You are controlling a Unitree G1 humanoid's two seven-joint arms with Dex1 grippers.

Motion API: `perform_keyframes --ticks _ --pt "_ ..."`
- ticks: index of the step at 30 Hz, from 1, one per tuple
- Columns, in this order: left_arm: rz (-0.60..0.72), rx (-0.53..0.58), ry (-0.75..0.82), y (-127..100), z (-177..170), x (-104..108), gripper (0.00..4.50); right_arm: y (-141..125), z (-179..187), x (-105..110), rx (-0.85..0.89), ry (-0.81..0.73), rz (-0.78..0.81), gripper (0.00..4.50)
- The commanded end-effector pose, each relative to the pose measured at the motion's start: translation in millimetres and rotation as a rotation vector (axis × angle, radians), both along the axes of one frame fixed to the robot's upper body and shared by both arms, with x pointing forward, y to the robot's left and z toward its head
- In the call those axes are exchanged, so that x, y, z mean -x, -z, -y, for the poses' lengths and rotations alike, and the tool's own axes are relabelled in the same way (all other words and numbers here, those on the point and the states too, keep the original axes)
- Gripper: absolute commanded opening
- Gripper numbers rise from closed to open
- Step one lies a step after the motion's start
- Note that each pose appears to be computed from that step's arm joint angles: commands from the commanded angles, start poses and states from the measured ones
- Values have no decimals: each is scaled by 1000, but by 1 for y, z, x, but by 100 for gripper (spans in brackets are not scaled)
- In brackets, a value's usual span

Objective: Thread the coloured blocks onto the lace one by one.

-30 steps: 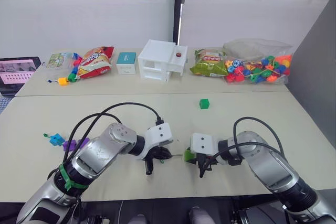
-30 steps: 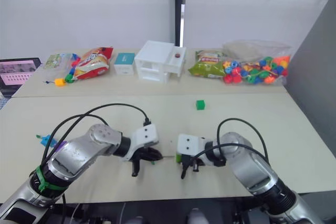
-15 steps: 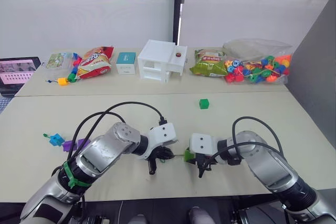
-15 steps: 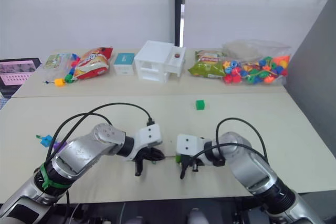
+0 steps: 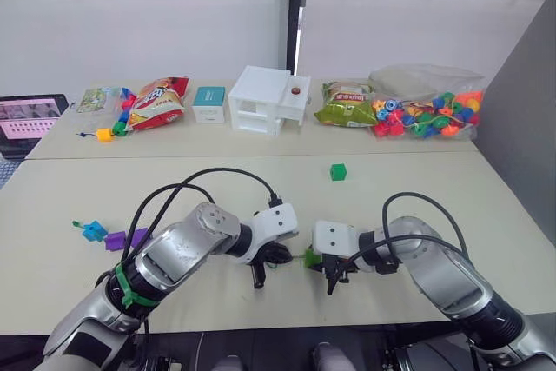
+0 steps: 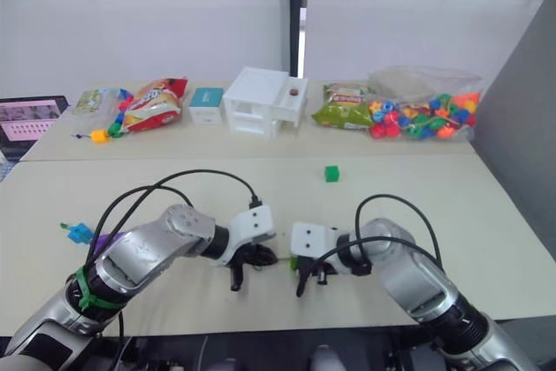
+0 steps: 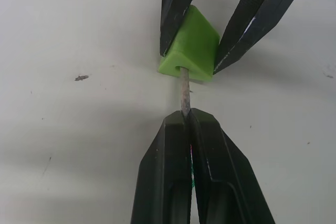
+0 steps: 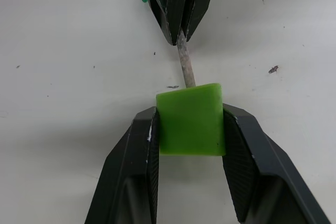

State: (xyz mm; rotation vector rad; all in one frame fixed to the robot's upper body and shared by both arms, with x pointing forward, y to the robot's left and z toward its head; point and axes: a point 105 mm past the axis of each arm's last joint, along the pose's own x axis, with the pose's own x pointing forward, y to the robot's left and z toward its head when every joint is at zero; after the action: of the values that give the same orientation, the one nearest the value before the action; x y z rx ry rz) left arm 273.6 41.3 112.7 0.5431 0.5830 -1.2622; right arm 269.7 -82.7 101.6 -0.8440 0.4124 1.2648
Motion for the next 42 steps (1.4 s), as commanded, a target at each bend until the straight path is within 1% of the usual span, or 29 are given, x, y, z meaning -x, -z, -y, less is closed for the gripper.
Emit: perform_keyframes --ticks 1,3,6,9,15,19,24,28,31,34,37,42 --pt "8 68 41 -11 18 4 0 16 -8 13 9 -37 -82 113" --pt "0 88 56 -12 23 6 0 17 -8 14 9 -36 -83 113" --pt "-20 161 84 -15 31 10 0 17 -8 13 8 -31 -83 113" --pt "-11 217 105 -19 36 10 0 18 -8 13 9 -28 -84 113" --pt "-9 242 124 -21 34 10 0 18 -7 13 7 -24 -84 113" --pt "-26 331 160 -29 39 15 0 18 -7 13 6 -21 -85 113" --pt "-10 390 177 -28 37 12 0 17 -9 13 3 -21 -82 113" --pt "47 370 217 -23 32 11 0 18 -9 13 3 -20 -81 113" --pt "51 366 255 -28 27 13 0 18 -8 14 5 -17 -83 113" --pt "65 338 244 -30 24 10 0 18 -7 13 6 -15 -83 113" --pt "56 332 242 -34 24 11 0 18 -7 14 6 -13 -83 113" --pt "44 335 239 -34 26 14 0 19 -7 14 4 -11 -82 113"
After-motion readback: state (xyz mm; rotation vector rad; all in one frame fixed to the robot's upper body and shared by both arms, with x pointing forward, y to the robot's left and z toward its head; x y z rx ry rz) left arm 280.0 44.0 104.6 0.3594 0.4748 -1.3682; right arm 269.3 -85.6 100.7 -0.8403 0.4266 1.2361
